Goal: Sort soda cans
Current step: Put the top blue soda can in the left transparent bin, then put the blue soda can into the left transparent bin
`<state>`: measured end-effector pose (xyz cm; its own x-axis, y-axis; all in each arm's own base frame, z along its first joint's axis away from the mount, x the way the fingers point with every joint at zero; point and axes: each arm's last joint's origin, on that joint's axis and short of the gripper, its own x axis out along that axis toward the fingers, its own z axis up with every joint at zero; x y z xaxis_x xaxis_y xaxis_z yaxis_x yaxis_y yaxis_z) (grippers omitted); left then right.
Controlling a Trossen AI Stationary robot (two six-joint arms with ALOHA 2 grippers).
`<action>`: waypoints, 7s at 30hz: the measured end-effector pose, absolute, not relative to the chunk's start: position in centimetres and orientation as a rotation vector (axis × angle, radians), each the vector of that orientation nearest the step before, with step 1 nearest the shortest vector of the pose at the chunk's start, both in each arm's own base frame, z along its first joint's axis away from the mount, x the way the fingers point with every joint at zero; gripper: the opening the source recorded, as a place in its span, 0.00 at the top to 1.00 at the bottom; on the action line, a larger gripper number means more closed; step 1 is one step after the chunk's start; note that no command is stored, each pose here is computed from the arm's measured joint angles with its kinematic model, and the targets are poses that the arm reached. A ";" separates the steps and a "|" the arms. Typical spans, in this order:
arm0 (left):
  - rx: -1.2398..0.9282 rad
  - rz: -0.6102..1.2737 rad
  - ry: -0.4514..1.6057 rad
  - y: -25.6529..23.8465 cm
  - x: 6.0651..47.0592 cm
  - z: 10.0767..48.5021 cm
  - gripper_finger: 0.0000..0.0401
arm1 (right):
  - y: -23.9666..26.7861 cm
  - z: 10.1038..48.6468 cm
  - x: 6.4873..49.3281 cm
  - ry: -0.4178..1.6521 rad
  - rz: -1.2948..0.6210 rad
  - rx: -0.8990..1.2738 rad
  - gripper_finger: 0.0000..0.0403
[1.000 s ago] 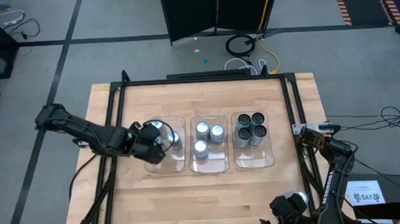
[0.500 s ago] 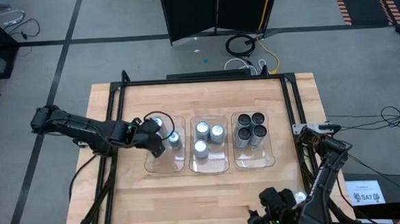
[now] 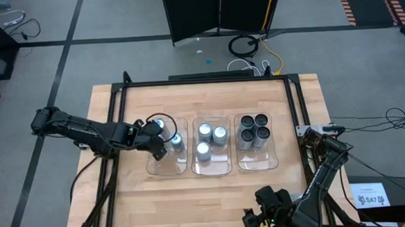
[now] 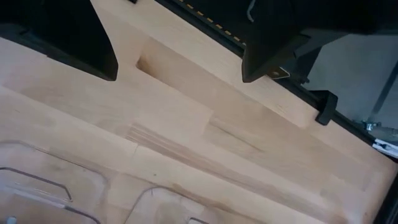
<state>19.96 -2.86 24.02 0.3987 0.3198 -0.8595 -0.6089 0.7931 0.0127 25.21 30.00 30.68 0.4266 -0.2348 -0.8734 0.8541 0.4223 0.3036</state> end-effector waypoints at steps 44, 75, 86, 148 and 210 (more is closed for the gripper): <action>-0.462 0.213 0.780 -5.0 19.6 34.0 0.20 | 29.3 30.9 24.1 1.157 -1.064 1.094 0.17; -0.427 0.179 0.778 -6.3 19.5 34.0 0.20 | 33.7 28.8 18.8 1.460 -1.067 0.957 0.17; -0.479 0.199 0.770 -6.3 19.6 34.0 0.20 | 34.3 28.4 17.7 1.467 -1.057 0.918 0.17; -0.557 0.120 0.790 -7.0 19.5 34.1 0.20 | 16.4 30.6 40.0 1.033 -0.298 0.461 0.40; -0.592 0.049 0.882 -14.5 29.4 25.3 0.20 | 22.3 23.7 36.0 1.430 -0.594 0.375 0.32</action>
<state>29.38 -14.50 25.29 0.6452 -0.1968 -0.7383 -0.2781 0.8395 -0.4669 35.97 22.27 23.68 0.0340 -0.1570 -0.9870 0.5888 0.8012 -0.1072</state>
